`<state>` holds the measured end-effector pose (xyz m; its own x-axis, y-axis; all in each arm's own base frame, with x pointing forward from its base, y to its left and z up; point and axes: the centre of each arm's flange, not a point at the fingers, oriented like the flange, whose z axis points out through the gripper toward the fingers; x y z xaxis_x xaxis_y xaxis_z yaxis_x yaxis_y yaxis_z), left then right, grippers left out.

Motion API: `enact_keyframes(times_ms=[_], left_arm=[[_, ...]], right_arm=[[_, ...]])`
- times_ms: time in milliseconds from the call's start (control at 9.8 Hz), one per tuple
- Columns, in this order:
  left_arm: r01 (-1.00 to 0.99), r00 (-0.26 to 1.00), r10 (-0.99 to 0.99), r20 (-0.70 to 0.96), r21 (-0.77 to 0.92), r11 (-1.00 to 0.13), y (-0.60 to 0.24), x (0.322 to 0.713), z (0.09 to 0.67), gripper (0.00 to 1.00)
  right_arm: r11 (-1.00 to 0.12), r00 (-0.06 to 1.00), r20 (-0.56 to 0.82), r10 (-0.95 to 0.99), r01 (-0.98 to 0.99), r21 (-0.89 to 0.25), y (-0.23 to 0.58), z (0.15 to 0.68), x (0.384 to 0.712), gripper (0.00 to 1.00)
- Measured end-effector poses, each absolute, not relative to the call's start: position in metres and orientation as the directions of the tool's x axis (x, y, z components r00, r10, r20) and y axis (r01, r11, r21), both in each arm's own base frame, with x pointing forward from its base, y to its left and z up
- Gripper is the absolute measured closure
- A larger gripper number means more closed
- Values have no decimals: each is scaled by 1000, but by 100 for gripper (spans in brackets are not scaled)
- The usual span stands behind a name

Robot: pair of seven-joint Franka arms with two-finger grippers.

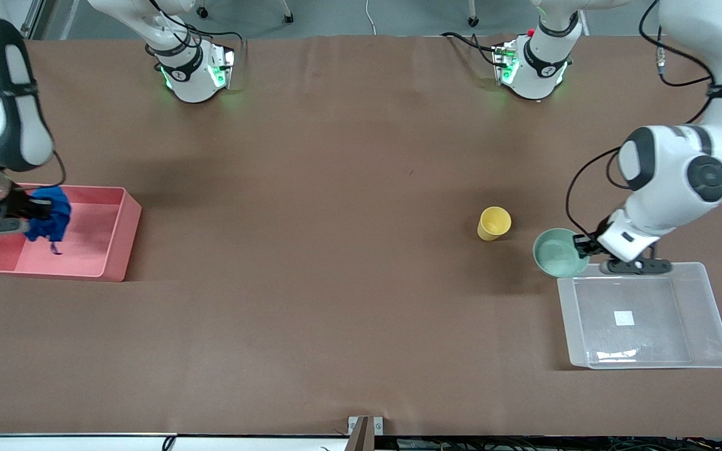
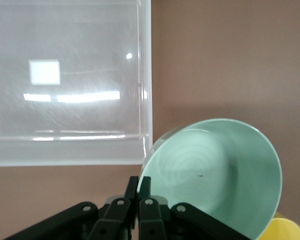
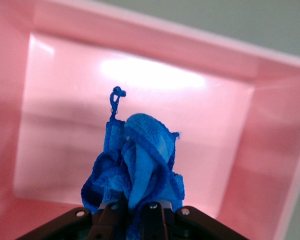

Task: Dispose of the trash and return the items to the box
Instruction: 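Release the bag in the bin while the left gripper lowers the bowl into the box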

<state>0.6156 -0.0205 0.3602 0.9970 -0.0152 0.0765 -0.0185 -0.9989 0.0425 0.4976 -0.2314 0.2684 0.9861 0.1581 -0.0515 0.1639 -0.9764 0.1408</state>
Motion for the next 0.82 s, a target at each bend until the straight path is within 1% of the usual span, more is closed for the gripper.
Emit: enact_keyframes(times_ms=[102, 204, 306, 408, 612, 714, 816], left_arm=[[-23, 996, -19, 88, 43, -999, -12, 629, 386, 96], [-36, 994, -32, 100, 41, -999, 6, 644, 402, 96], [-42, 994, -37, 104, 39, -998, 30, 660, 404, 96], [-43, 994, -39, 101, 40, -998, 50, 675, 396, 96], [-68, 995, -64, 73, 46, -997, 67, 700, 358, 96], [-94, 994, -91, 54, 49, -994, 72, 709, 333, 96], [-113, 993, -111, 42, 52, -992, 82, 716, 313, 96]], right_arm=[[-981, 988, -58, 144, 150, 125, -226, 249, 497, 89], [-985, 990, -64, 129, 135, 106, -219, 235, 499, 87], [-987, 989, -72, 128, 134, 91, -209, 225, 501, 76], [-987, 988, -78, 131, 137, 82, -201, 218, 504, 62], [-987, 988, -78, 136, 141, 71, -194, 223, 513, 35], [-989, 986, -100, 132, 137, 49, -194, 241, 523, 19], [-994, 986, -131, 107, 110, 16, -195, 276, 537, 5]])
